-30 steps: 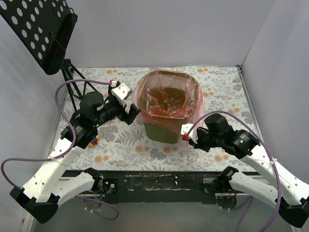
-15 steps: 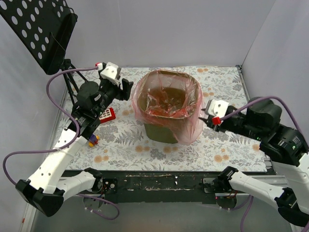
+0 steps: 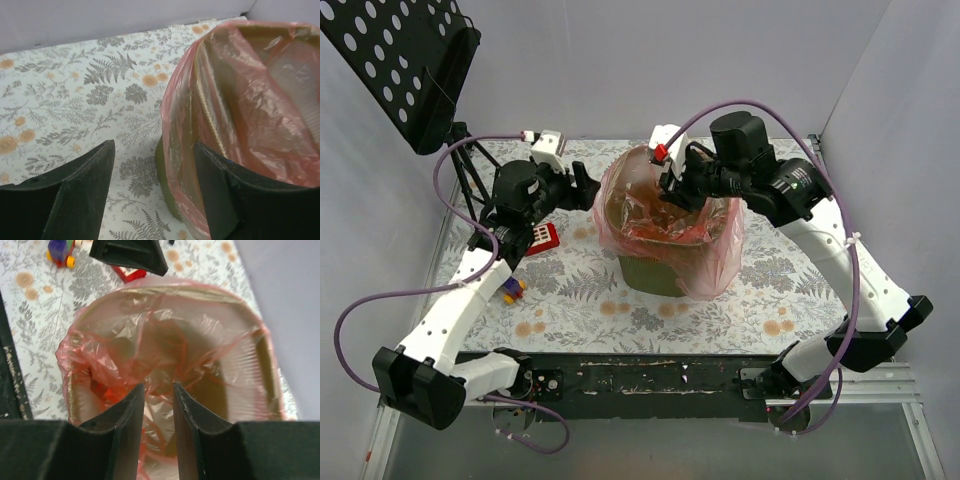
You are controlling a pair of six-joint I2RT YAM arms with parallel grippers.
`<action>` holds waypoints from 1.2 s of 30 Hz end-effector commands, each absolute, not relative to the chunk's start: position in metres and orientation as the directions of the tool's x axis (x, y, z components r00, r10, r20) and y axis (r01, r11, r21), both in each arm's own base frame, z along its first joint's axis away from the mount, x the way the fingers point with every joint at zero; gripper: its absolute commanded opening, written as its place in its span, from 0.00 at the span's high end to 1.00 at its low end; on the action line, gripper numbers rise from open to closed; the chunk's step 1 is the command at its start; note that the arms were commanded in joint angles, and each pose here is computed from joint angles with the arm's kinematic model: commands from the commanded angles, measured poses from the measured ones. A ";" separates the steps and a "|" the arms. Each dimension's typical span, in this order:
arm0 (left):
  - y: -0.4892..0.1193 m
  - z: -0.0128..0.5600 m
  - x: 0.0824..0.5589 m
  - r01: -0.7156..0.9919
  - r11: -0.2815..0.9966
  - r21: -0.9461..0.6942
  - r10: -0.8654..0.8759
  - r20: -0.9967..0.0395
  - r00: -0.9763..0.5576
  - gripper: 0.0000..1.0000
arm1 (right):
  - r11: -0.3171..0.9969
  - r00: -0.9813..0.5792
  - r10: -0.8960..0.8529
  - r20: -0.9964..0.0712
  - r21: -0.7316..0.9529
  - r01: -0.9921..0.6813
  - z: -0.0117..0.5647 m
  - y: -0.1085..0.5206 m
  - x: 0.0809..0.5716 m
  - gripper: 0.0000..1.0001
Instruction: Put the trash bags into the trash bin
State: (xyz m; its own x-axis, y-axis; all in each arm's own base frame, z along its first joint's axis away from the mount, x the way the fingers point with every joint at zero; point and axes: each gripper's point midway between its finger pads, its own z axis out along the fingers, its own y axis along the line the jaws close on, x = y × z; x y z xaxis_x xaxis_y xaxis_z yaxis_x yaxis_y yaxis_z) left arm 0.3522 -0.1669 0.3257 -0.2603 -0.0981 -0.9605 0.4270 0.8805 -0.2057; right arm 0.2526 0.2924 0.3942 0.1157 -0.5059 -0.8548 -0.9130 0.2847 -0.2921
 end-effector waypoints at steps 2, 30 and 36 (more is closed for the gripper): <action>-0.178 0.267 0.353 0.456 0.861 -0.227 -0.045 -0.925 -0.376 0.41 | 0.293 0.049 -0.497 -0.867 -0.220 -0.930 0.387 0.290 0.244 0.67; -0.207 0.178 0.337 0.489 0.763 -0.423 -0.083 -0.814 -0.576 0.50 | 0.119 -0.065 -0.862 -0.502 -0.076 -0.990 0.140 0.274 0.277 0.82; -0.205 0.178 0.338 0.486 0.772 -0.410 -0.076 -0.819 -0.569 0.50 | 0.172 -0.098 -0.854 -0.512 -0.100 -0.980 0.147 0.273 0.283 0.35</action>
